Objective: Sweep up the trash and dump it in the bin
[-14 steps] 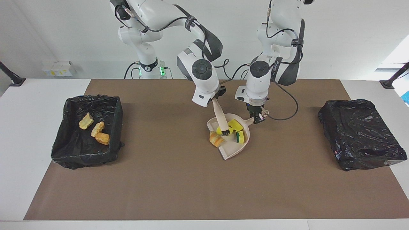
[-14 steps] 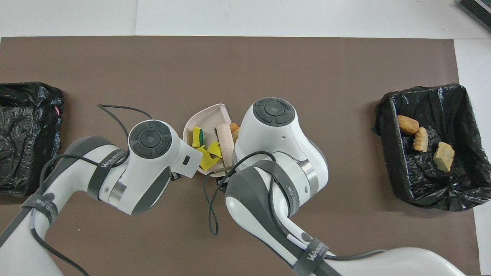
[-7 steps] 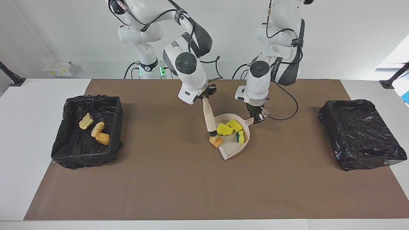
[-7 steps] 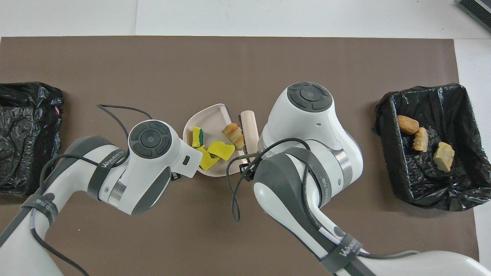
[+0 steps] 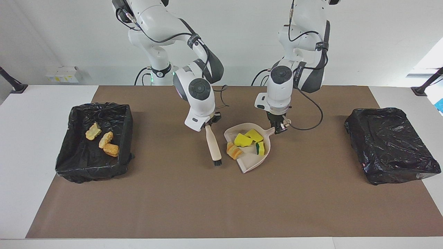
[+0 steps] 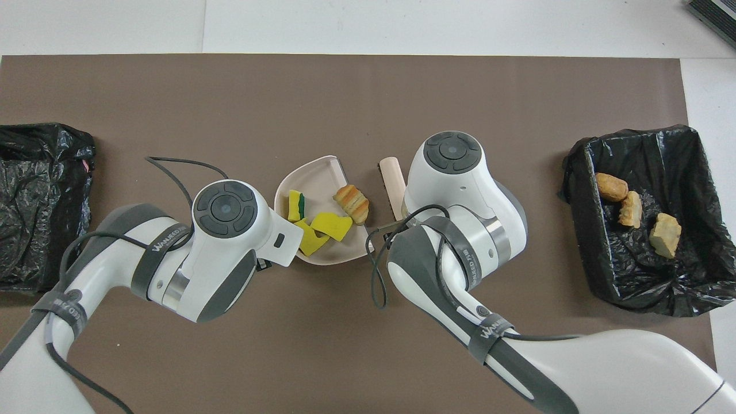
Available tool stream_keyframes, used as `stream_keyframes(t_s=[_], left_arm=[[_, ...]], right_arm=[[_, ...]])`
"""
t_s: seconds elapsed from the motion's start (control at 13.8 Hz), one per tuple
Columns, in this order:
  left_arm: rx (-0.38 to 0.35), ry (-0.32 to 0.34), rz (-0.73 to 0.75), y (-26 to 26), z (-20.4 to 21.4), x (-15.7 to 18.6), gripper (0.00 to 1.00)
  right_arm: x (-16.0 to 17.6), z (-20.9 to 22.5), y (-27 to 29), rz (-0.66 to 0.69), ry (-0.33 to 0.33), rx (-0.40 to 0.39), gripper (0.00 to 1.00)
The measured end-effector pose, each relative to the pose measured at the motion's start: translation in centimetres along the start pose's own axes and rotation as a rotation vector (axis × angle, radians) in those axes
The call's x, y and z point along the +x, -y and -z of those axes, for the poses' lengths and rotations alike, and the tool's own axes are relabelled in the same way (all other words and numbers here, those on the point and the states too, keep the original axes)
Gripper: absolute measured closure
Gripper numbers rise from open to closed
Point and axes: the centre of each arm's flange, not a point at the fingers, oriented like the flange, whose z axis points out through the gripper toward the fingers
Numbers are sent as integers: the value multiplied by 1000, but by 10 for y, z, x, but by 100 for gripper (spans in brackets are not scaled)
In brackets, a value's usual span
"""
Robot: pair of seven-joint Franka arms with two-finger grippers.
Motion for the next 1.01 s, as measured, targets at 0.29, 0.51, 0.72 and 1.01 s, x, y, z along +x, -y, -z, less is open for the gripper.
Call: stream_keyframes(t_s=[0.29,0.51,0.72,1.01], left_arm=[[0,0,0,0,0,0,69],[0,0,0,0,0,0,69],[0,0,0,0,0,0,69],[0,0,-10,0,0,0,69]], right_arm=[[-15,-9,58,140,19,6,74],[-24,-5,79,168,17,11,74],[-23,10,52,125,37,9,74],[-41,60,11,59,49,-11,74]])
